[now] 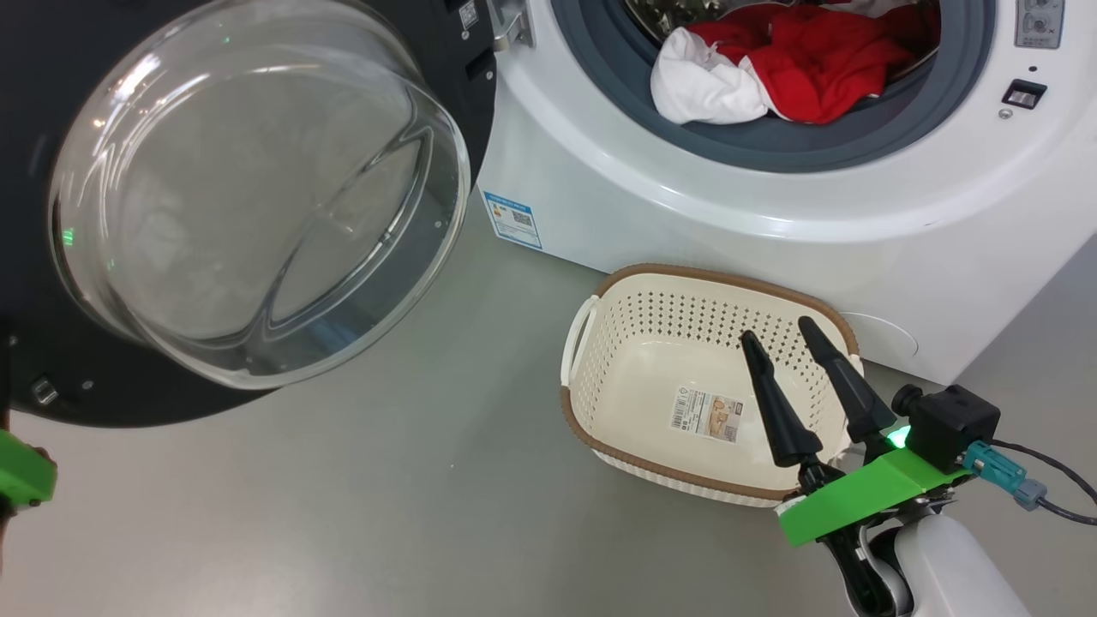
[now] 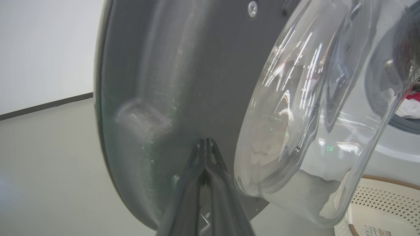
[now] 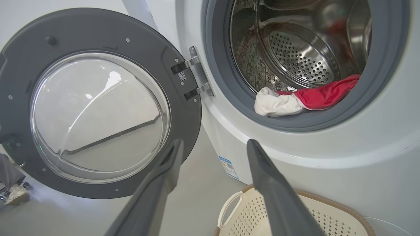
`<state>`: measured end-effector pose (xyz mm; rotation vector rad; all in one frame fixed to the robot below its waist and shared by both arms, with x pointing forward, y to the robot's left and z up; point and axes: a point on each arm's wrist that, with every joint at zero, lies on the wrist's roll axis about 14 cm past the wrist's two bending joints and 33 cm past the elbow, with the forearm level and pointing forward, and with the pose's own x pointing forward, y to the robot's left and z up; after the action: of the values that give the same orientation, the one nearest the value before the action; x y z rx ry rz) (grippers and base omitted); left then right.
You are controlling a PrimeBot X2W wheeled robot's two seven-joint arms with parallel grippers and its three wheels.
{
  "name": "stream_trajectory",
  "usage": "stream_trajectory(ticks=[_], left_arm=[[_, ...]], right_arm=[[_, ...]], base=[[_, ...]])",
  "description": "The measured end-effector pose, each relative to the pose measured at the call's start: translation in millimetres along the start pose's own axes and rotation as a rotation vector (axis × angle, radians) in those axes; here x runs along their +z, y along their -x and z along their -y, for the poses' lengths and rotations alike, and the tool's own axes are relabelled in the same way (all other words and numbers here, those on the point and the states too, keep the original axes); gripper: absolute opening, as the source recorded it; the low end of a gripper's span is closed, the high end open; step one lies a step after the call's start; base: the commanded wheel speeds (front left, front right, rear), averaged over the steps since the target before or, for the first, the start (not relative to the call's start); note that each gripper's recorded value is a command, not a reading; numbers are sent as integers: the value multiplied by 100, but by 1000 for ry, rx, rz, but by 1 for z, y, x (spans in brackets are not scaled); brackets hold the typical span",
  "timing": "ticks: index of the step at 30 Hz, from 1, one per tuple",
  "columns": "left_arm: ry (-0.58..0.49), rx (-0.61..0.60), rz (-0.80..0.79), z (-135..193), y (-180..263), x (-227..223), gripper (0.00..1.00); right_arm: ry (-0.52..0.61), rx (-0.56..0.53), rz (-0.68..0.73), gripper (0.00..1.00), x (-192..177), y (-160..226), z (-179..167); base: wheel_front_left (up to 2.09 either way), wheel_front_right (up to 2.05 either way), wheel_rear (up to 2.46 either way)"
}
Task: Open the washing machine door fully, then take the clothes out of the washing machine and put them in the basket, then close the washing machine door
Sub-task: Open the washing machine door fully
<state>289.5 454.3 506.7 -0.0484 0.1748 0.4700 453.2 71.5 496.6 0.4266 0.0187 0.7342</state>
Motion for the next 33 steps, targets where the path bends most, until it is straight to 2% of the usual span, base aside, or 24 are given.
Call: stream_trajectory(ticks=[15, 30, 31, 32, 33], left_arm=[[31, -41, 63, 14, 9, 4, 0], [53, -130, 145, 52, 20, 8, 0], [51, -137, 151, 54, 21, 8, 6], [54, -144, 160, 57, 22, 10, 38], [57, -151, 167, 60, 23, 11, 53]], right_arm=[[21, -26, 30, 100, 15, 5, 7], [53, -70, 76, 100, 38, 20, 17], [56, -74, 79, 100, 40, 22, 17], [59, -78, 82, 100, 41, 24, 18], [61, -84, 82, 100, 42, 28, 19]], base=[[0, 0, 0], [0, 0, 0], [0, 0, 0], [0, 0, 0], [0, 0, 0]])
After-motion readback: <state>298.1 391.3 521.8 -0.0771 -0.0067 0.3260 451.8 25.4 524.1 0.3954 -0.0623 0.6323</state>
